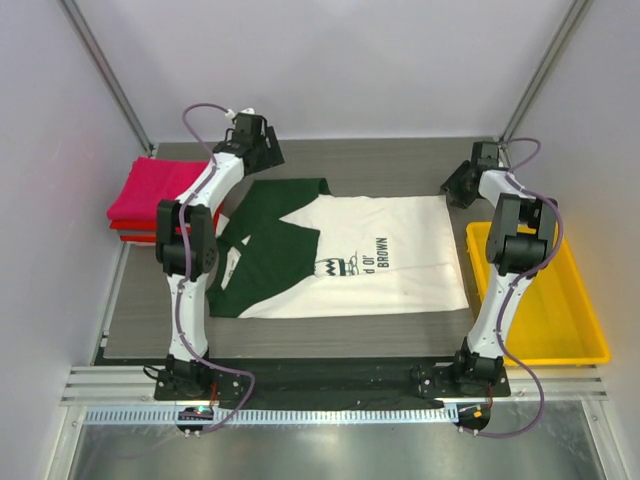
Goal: Fold and stack the t-shirts
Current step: Fold the tshirt
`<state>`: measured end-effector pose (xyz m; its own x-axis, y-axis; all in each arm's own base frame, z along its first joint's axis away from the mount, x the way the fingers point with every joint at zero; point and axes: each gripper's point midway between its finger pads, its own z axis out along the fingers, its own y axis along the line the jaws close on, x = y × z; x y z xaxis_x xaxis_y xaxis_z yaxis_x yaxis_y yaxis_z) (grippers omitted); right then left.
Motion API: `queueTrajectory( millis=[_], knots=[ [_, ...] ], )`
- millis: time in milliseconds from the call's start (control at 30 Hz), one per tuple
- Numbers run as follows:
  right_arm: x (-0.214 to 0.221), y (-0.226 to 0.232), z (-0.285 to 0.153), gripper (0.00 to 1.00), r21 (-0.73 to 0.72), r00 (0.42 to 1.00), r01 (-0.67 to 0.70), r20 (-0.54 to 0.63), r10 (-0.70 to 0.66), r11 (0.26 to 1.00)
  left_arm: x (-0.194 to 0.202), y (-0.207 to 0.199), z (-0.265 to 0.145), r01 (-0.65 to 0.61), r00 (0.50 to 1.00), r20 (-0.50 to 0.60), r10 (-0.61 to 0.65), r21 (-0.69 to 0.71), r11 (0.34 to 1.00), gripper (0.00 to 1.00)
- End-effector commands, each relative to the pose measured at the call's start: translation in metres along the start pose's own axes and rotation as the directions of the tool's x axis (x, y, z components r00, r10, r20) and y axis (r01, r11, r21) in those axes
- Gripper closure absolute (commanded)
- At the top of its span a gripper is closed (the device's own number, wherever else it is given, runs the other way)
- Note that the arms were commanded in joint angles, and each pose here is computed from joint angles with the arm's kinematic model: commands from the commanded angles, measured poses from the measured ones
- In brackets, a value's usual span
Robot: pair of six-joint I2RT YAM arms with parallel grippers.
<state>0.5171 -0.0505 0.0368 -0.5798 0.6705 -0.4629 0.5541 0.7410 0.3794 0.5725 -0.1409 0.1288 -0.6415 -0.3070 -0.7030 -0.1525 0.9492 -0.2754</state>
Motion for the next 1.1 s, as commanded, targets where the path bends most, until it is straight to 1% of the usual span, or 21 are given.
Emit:
queueTrajectory(
  millis=[0,67,100,167,200,267,333,400,533,600,700,767,800,900,967,1000,1033,1067],
  knots=[
    [-0.012,0.022,-0.003,0.49,-0.034,0.998,0.048,0.038,-0.047,0.998,-0.013,0.013,0.009,-0.036,0.999,0.027,0.037,-0.048,0.998,0.2],
    [-0.008,0.023,0.0,0.5,-0.032,0.998,0.056,0.029,-0.055,0.998,-0.009,0.016,0.015,-0.014,1.0,0.005,0.014,-0.027,1.0,0.2],
    [-0.006,0.023,0.0,0.55,-0.034,0.998,0.054,0.027,-0.053,0.998,-0.002,0.014,0.02,0.027,0.999,-0.025,-0.027,0.006,1.0,0.2],
    [-0.004,0.022,0.001,0.59,-0.026,0.998,0.056,0.026,-0.055,0.998,-0.003,0.02,0.027,0.076,0.997,-0.028,-0.075,0.03,0.997,0.2],
    [-0.005,0.021,0.002,0.66,-0.024,0.998,0.056,0.027,-0.056,0.998,0.002,0.021,0.03,0.093,0.995,-0.039,-0.092,0.037,0.995,0.2],
    [-0.004,0.019,0.005,0.73,-0.017,0.998,0.054,0.027,-0.054,0.998,0.0,0.024,0.035,0.098,0.995,-0.025,-0.097,0.038,0.994,0.2],
    [-0.004,0.019,0.007,0.87,-0.019,0.998,0.055,0.023,-0.054,0.998,0.002,0.026,0.041,0.094,0.995,-0.027,-0.093,0.032,0.995,0.2],
    [-0.002,0.018,0.009,0.98,-0.013,0.998,0.054,0.018,-0.054,0.998,-0.001,0.026,0.045,0.098,0.995,-0.025,-0.097,0.032,0.995,0.21],
    [-0.001,0.016,0.006,0.99,-0.008,0.998,0.055,0.019,-0.055,0.998,0.009,0.029,0.059,0.093,0.995,-0.043,-0.092,0.018,0.996,0.23],
    [0.0,0.015,0.005,0.99,-0.008,0.998,0.054,0.018,-0.054,0.999,0.006,0.03,0.062,0.095,0.995,-0.038,-0.095,0.014,0.995,0.24],
    [0.002,0.017,0.007,0.99,-0.02,0.999,0.053,0.008,-0.052,0.998,0.011,0.029,0.069,0.102,0.994,-0.05,-0.101,0.013,0.995,0.28],
    [0.004,0.017,0.008,0.99,-0.025,0.999,0.049,-0.001,-0.049,0.998,0.015,0.031,0.074,0.104,0.993,-0.062,-0.104,0.006,0.995,0.36],
    [0.004,0.018,0.008,0.99,-0.028,0.999,0.049,-0.001,-0.049,0.998,0.017,0.032,0.075,0.101,0.993,-0.068,-0.101,-0.004,0.995,0.38],
    [0.004,0.019,0.007,0.99,-0.034,0.999,0.049,-0.003,-0.05,0.998,0.02,0.04,0.079,0.089,0.994,-0.062,-0.091,-0.036,0.995,0.39],
    [0.004,0.019,0.006,0.99,-0.033,0.999,0.051,0.0,-0.051,0.998,0.022,0.039,0.082,0.086,0.994,-0.066,-0.088,-0.032,0.996,0.42],
    [0.003,0.02,0.005,0.99,-0.036,0.999,0.051,0.003,-0.051,0.998,0.022,0.04,0.084,0.088,0.994,-0.069,-0.09,-0.034,0.996,0.44],
    [0.003,0.02,0.005,0.99,-0.035,0.999,0.051,0.003,-0.051,0.998,0.024,0.04,0.085,0.087,0.993,-0.074,-0.089,-0.034,0.996,0.5],
    [0.003,0.02,0.004,0.99,-0.035,0.999,0.054,0.004,-0.054,0.998,0.024,0.04,0.085,0.085,0.993,-0.073,-0.088,-0.035,0.996,0.53]
  ],
)
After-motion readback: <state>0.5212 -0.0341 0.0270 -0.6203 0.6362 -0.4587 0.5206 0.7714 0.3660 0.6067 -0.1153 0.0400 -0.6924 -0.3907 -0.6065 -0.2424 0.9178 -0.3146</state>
